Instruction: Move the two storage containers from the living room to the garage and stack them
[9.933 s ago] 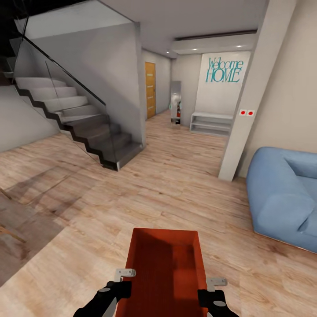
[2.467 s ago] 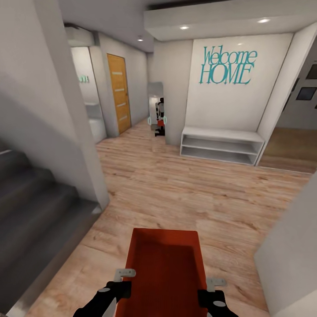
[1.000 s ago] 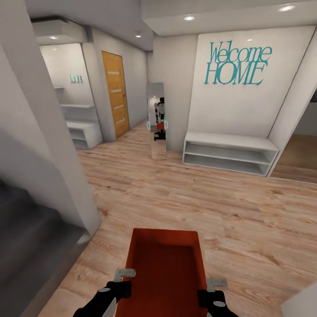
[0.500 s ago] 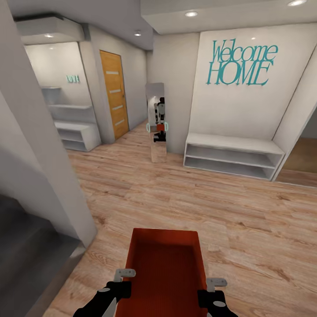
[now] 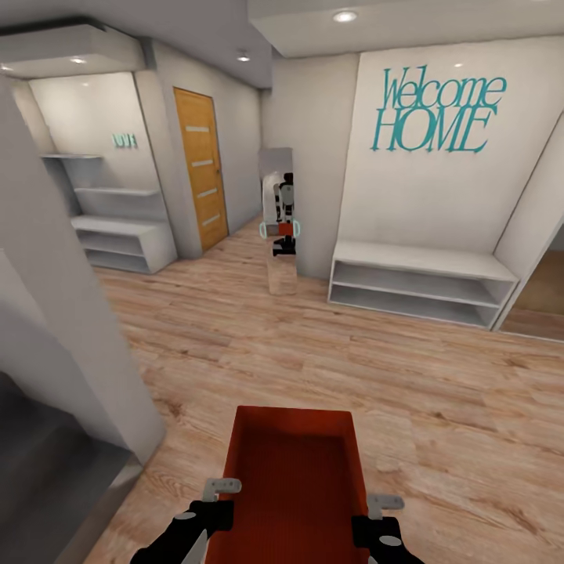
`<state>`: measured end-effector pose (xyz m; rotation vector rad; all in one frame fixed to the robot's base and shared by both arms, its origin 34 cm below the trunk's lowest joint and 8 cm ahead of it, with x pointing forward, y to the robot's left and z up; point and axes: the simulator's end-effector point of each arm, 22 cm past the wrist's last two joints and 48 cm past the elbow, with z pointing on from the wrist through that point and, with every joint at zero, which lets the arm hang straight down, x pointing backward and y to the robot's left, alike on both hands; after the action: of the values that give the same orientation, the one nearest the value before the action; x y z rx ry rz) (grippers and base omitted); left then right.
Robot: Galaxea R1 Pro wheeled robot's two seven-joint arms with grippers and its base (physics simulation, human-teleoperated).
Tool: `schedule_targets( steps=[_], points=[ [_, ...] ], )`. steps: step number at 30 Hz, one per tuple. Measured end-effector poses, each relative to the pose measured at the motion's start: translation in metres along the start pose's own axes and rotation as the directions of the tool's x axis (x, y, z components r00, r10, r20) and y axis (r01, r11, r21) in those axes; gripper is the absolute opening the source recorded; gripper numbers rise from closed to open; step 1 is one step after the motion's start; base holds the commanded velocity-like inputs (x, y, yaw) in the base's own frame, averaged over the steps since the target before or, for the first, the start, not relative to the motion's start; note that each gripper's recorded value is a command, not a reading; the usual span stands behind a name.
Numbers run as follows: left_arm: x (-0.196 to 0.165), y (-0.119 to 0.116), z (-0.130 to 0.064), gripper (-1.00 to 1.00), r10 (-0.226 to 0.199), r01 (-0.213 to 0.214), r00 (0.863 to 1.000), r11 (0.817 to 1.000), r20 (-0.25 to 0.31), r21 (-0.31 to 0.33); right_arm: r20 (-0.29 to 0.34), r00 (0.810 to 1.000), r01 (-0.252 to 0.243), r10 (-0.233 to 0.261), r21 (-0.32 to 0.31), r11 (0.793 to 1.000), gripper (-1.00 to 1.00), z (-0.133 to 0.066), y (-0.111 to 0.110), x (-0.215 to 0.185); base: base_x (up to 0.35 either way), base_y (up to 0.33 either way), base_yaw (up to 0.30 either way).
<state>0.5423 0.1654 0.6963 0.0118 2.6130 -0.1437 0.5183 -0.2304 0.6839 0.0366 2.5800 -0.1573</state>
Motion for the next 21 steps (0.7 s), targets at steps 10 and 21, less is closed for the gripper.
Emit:
schedule_targets(
  steps=[10, 21],
  points=[
    [-0.0001, -0.0002, 0.0, -1.0, 0.0, 0.0, 1.0, 1.0, 0.0, 0.0, 0.0, 1.0, 0.0, 0.0, 0.0, 1.0, -1.0, 0.0, -0.0002, 0.0, 0.324, 0.0, 0.0],
    [-0.0005, -0.0005, 0.0, -1.0, 0.001, -0.001, 1.0, 1.0, 0.003, 0.0, 0.002, 1.0, 0.0, 0.0, 0.0, 1.0, -1.0, 0.0001, -0.0004, -0.0007, 0.324, 0.0, 0.0]
  ],
)
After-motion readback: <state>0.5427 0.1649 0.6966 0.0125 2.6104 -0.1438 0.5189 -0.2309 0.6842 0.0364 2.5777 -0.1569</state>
